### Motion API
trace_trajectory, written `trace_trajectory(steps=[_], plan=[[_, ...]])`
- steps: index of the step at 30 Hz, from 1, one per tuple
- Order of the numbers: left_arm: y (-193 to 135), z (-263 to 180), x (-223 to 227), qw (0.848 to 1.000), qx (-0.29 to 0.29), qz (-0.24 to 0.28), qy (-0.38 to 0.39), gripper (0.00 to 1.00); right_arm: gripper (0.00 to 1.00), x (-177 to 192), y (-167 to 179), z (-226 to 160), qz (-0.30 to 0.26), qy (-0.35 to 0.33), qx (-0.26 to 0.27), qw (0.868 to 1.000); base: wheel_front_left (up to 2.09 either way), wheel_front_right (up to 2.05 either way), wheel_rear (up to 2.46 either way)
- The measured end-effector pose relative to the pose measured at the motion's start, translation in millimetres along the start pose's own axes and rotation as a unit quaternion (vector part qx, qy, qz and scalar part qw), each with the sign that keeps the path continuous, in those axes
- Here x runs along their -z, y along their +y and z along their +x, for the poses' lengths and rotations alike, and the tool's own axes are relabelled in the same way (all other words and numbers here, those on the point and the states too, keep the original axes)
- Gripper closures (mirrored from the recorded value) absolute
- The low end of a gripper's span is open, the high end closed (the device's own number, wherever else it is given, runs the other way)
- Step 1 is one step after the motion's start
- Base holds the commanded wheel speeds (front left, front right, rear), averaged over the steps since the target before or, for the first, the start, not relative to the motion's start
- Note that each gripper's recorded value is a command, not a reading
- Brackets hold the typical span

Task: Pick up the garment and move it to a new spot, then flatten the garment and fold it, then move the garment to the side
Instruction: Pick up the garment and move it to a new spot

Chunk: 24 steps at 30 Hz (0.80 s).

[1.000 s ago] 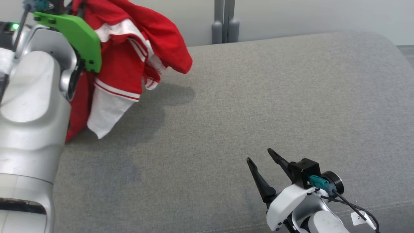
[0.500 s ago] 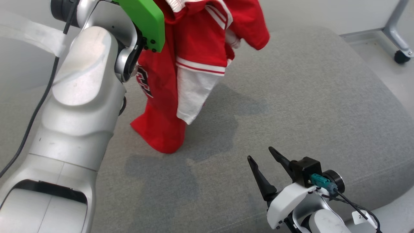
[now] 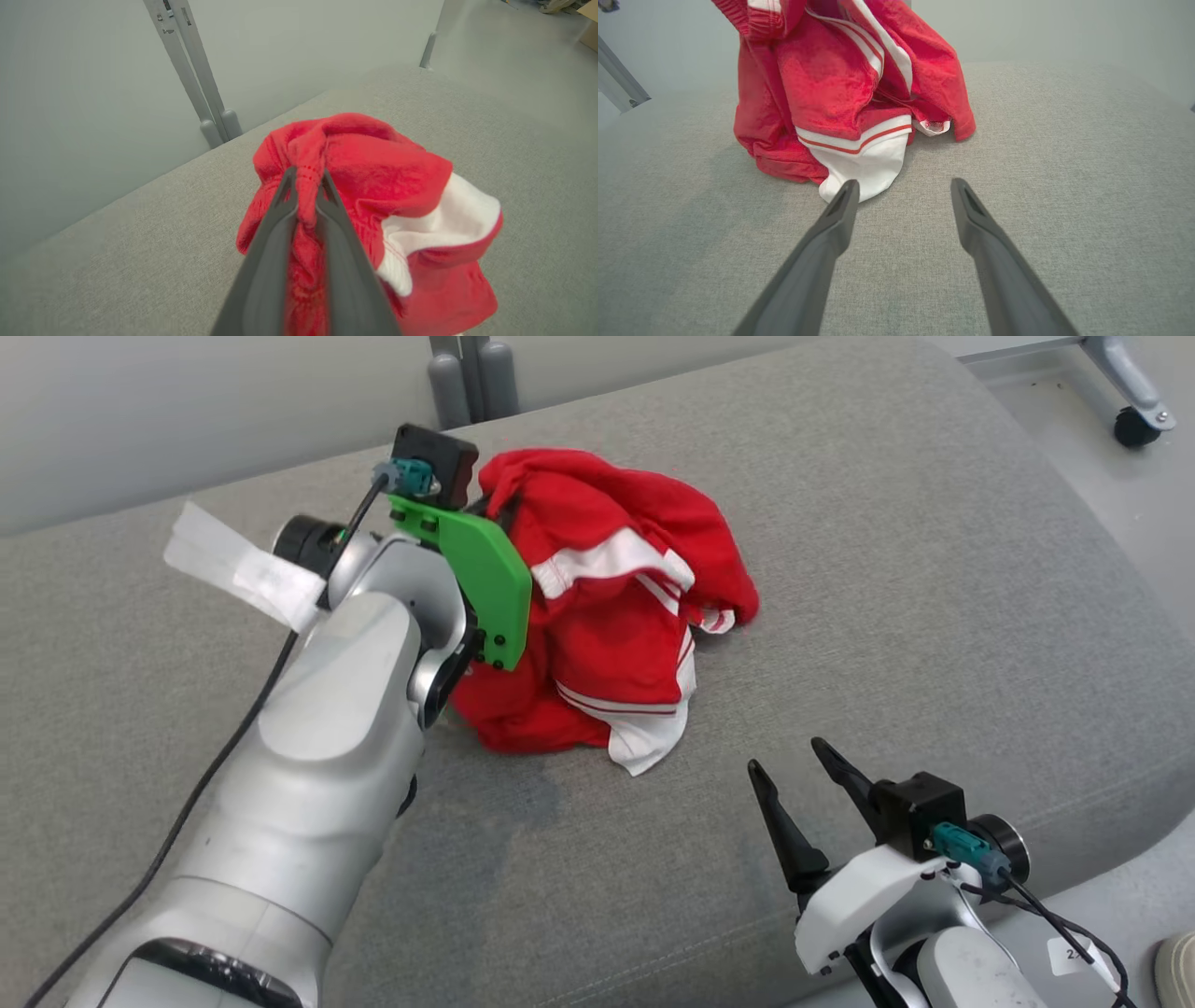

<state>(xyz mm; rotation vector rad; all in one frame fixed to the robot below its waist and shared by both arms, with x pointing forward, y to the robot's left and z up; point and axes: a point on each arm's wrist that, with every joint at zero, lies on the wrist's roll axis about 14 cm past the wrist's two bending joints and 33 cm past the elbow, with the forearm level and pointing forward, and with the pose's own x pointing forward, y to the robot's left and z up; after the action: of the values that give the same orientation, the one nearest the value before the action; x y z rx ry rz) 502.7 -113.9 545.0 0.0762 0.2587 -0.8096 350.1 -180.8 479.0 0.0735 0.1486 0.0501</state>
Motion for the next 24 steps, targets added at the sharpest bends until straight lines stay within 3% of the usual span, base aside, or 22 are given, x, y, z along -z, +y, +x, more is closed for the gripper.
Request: trace_trajectory(steps=[4, 5, 6, 13, 24], plan=[[11, -12, 49, 0.998, -0.018, -0.027, 0.059, 0.97, 0.00, 4, 14, 7, 0.001, 0.007, -0.022, 1.000, 0.00, 0.00, 0.00], [12, -16, 60, 0.997, -0.021, -0.029, 0.075, 0.53, 0.00, 5, 17, 8, 0.002, 0.009, -0.027, 1.000, 0.00, 0.00, 0.00], [12, -19, 67, 0.996, -0.024, -0.031, 0.084, 0.00, 0.00, 5, 19, 8, 0.003, 0.009, -0.030, 0.999, 0.00, 0.00, 0.00], [6, -37, 90, 0.990, -0.027, -0.023, 0.135, 0.00, 0.00, -4, 25, 3, 0.003, -0.004, -0.039, 0.999, 0.00, 0.00, 0.00], [-8, -42, 9, 0.998, -0.023, 0.039, 0.053, 0.00, 0.00, -15, 22, -13, 0.007, -0.025, -0.032, 0.999, 0.00, 0.00, 0.00]])
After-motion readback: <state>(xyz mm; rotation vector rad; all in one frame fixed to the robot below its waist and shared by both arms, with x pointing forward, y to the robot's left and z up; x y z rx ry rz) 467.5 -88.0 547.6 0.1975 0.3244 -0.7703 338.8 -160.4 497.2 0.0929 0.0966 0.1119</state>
